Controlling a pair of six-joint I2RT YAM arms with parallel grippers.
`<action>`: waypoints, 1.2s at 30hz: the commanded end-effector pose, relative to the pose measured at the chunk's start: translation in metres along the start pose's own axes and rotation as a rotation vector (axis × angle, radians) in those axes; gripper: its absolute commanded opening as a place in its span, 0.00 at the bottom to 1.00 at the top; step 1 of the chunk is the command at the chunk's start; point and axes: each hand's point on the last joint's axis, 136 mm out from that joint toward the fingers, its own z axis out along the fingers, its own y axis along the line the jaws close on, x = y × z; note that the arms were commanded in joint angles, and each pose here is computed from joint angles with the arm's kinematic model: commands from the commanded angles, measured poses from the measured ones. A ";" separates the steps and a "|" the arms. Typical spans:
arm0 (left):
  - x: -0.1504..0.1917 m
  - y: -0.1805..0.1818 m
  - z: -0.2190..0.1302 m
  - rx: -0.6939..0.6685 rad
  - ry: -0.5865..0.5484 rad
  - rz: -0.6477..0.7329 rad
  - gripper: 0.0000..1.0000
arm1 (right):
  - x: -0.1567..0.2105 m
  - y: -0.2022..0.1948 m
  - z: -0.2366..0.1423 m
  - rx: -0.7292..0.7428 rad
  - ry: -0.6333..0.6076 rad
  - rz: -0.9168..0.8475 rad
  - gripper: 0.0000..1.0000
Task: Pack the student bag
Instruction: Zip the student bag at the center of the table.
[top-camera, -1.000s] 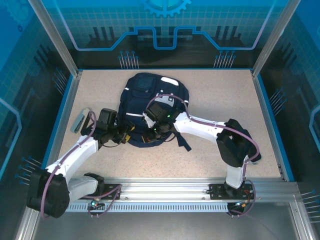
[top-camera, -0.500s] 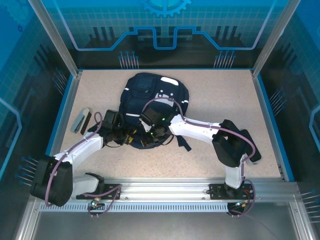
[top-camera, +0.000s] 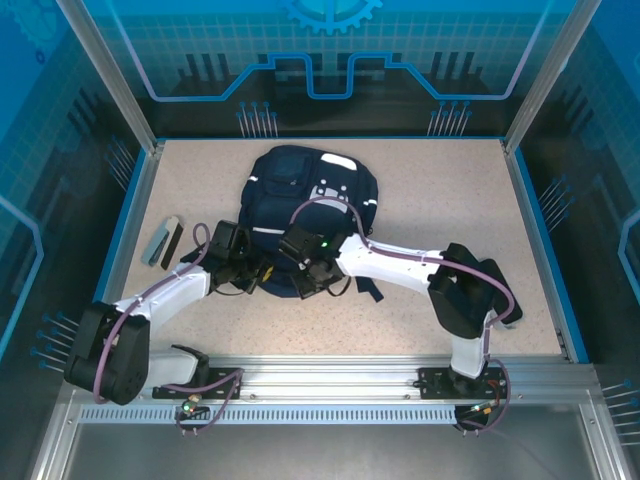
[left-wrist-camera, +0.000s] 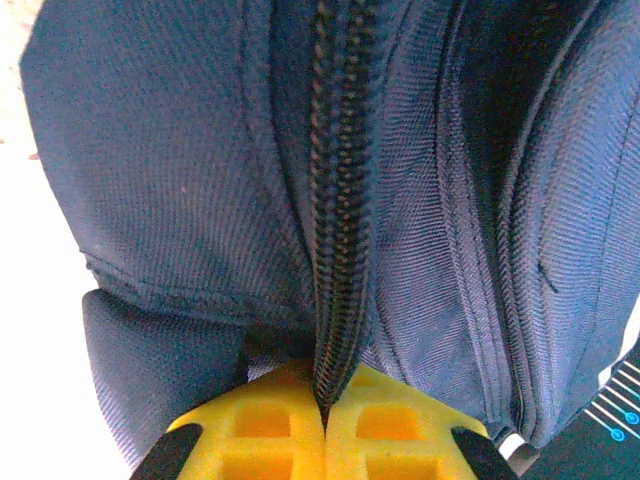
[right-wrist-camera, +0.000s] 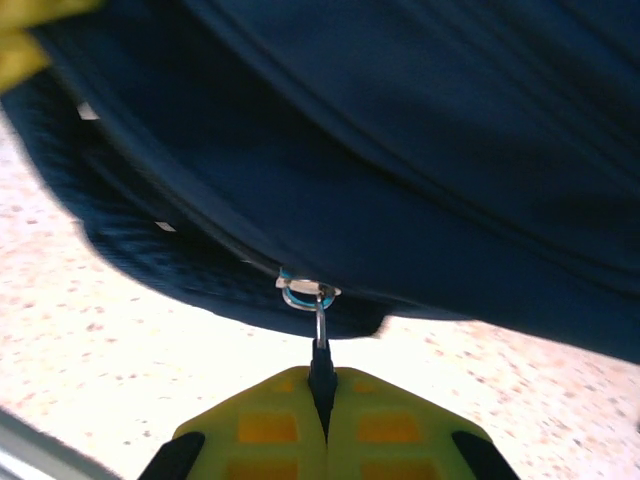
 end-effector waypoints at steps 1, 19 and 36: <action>-0.014 0.011 -0.008 -0.036 -0.087 0.025 0.04 | 0.028 -0.057 -0.011 0.196 0.047 0.110 0.00; -0.013 0.011 -0.034 -0.017 -0.105 0.094 0.00 | 0.008 -0.169 -0.031 0.312 -0.048 0.303 0.00; 0.008 0.019 -0.048 -0.001 0.006 0.206 0.00 | -0.017 -0.235 -0.011 0.286 -0.046 0.486 0.00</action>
